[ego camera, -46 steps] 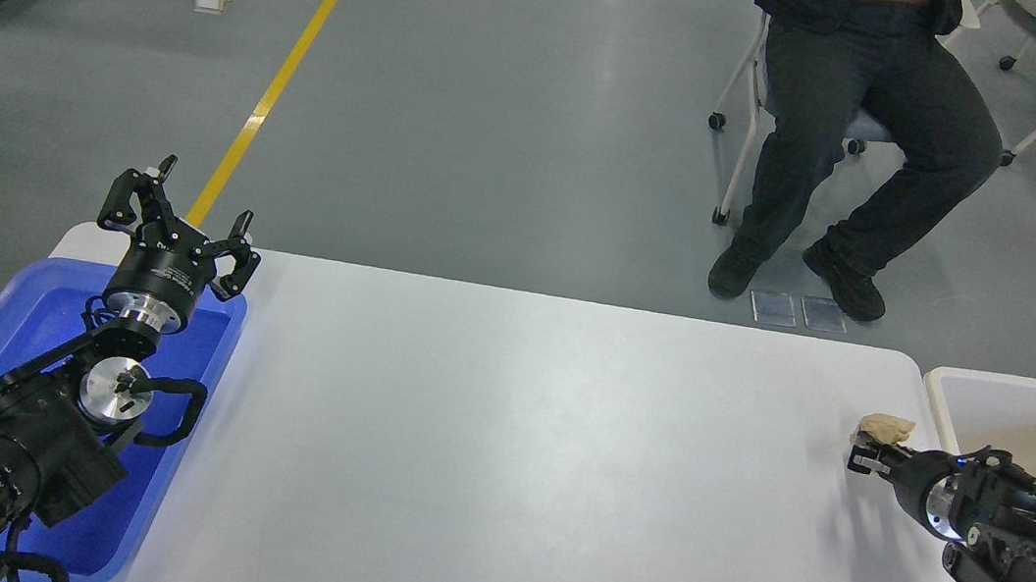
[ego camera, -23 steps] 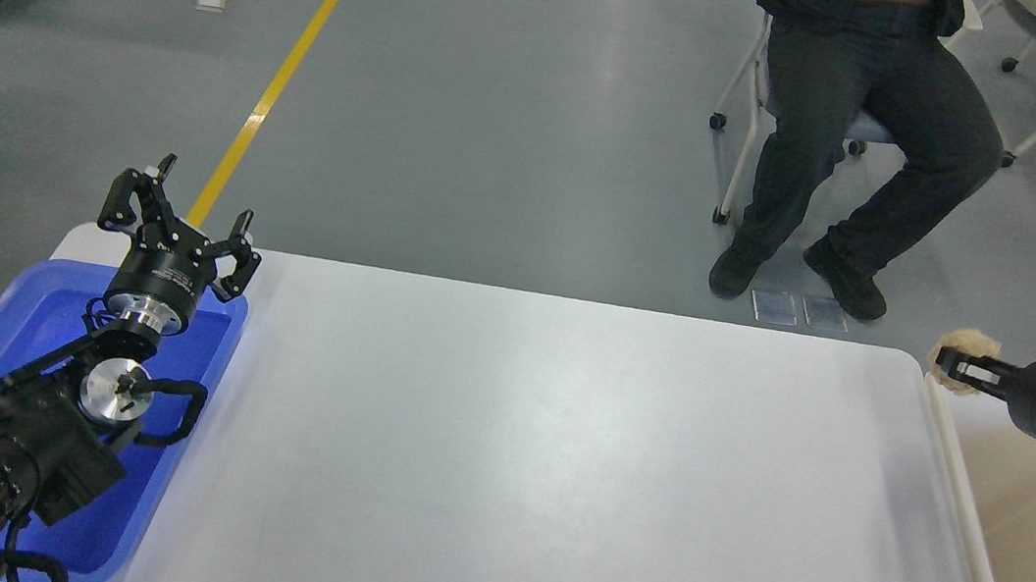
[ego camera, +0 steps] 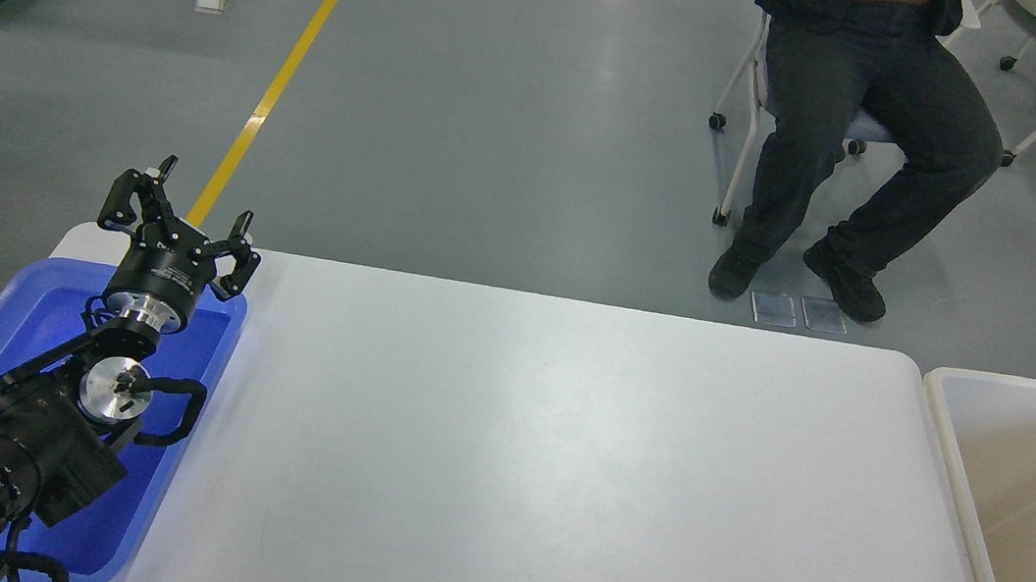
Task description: Tidy desktop
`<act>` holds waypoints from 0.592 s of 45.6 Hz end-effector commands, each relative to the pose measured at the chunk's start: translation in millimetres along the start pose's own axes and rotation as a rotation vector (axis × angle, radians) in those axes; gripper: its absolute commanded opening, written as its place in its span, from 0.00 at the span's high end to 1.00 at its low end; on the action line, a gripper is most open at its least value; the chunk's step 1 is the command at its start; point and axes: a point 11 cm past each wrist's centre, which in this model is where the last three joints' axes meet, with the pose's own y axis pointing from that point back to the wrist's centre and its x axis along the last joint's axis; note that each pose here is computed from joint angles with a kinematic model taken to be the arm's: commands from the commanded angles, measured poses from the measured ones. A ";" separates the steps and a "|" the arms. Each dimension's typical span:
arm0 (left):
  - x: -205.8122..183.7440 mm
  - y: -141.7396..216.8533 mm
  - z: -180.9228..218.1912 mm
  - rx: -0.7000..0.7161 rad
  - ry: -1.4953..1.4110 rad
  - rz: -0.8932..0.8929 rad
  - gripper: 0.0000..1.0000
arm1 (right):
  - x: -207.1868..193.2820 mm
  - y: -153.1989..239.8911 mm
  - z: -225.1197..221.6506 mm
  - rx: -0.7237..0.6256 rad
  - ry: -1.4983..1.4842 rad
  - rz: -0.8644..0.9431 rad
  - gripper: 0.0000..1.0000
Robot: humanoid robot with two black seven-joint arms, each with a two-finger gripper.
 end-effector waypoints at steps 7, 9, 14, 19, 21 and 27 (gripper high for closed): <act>-0.3 -0.1 -0.1 0.000 0.001 -0.001 0.00 | -9.3 0.7 68.3 -0.240 -0.276 0.174 1.00; -0.3 -0.1 -0.1 0.000 0.001 -0.001 0.00 | -18.3 -0.4 75.0 -0.268 -0.346 0.195 1.00; -0.3 -0.1 -0.1 0.000 0.001 -0.001 0.00 | -43.9 -2.4 94.1 -0.362 -0.508 0.263 1.00; 0.2 0.0 0.1 0.000 0.000 0.000 0.00 | -80.0 -7.2 106.8 -0.443 -0.641 0.280 1.00; 0.2 0.0 0.1 0.000 0.000 0.000 0.00 | -99.9 -6.3 114.5 -0.480 -0.681 0.271 1.00; 0.2 0.0 0.1 0.000 0.000 0.000 0.00 | -153.0 -7.6 122.3 -0.535 -0.749 0.228 1.00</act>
